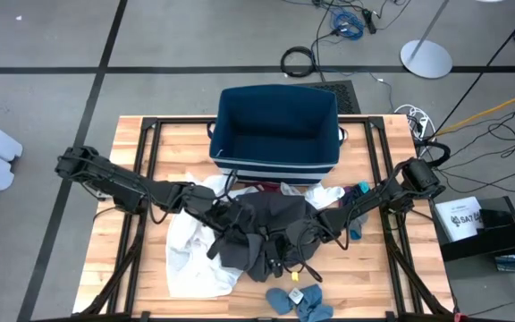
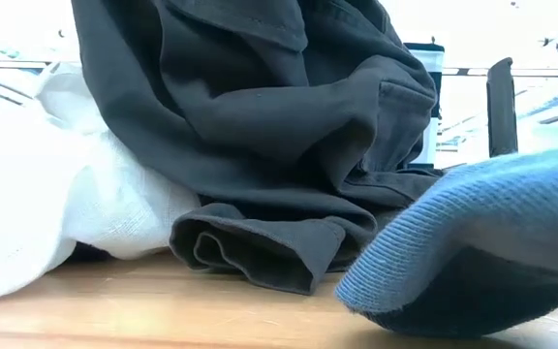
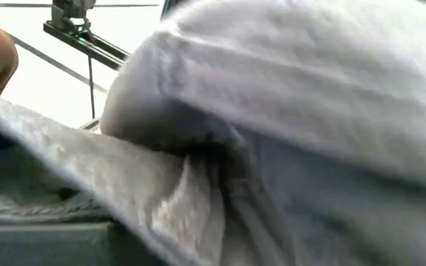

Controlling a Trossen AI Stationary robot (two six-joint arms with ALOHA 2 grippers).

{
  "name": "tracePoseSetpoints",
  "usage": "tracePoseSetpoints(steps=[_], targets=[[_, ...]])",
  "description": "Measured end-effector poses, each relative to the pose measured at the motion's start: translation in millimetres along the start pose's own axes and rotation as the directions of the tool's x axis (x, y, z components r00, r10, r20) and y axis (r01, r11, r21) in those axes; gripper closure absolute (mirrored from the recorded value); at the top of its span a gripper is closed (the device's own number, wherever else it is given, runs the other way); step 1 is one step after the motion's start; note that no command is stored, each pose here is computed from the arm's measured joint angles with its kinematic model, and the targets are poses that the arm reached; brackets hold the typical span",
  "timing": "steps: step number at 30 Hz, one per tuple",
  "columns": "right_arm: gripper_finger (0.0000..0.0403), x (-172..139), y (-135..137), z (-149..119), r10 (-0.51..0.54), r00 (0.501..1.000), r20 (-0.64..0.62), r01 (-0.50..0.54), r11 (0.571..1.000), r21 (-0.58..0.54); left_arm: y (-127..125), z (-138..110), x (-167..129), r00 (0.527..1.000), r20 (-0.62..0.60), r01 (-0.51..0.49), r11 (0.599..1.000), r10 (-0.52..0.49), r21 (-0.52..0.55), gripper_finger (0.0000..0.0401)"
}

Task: Sort clothes
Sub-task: Put the black shorts into the blue laundry organizer

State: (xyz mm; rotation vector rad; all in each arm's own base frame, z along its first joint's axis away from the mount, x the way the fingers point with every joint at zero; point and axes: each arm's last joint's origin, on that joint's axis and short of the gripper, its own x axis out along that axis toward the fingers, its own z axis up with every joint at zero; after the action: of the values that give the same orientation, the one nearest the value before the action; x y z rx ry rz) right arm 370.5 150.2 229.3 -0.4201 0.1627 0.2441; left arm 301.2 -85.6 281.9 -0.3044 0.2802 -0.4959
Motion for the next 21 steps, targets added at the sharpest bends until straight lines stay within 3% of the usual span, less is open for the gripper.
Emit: tracePoseSetpoints(steps=[5,9,12,16,21], targets=[[0.0220,-2,9,-1,0.034,0.999,-0.035,-0.033,0.999,0.013,10,-2,-6,0.998,-0.068,-0.005,1.000,0.004,-0.018,0.0401],[0.0220,-3,10,-4,0.060,0.995,-0.084,-0.053,0.995,0.080,9,-10,-13,0.985,-0.174,0.005,0.993,0.016,0.122,0.0401],[0.0220,-3,7,2,0.084,0.987,-0.136,-0.067,0.990,0.126,9,-17,-17,0.964,-0.243,-0.056,0.972,0.112,0.227,0.0401],[0.0220,-3,3,14,0.090,0.985,-0.147,-0.070,0.988,0.135,8,-16,-18,0.955,-0.219,-0.120,0.939,0.198,0.323,0.0401],[0.0220,-1,0,17,0.103,0.988,-0.116,-0.084,0.983,0.164,7,-19,-13,0.954,-0.225,-0.101,0.921,0.197,0.376,0.0401]])
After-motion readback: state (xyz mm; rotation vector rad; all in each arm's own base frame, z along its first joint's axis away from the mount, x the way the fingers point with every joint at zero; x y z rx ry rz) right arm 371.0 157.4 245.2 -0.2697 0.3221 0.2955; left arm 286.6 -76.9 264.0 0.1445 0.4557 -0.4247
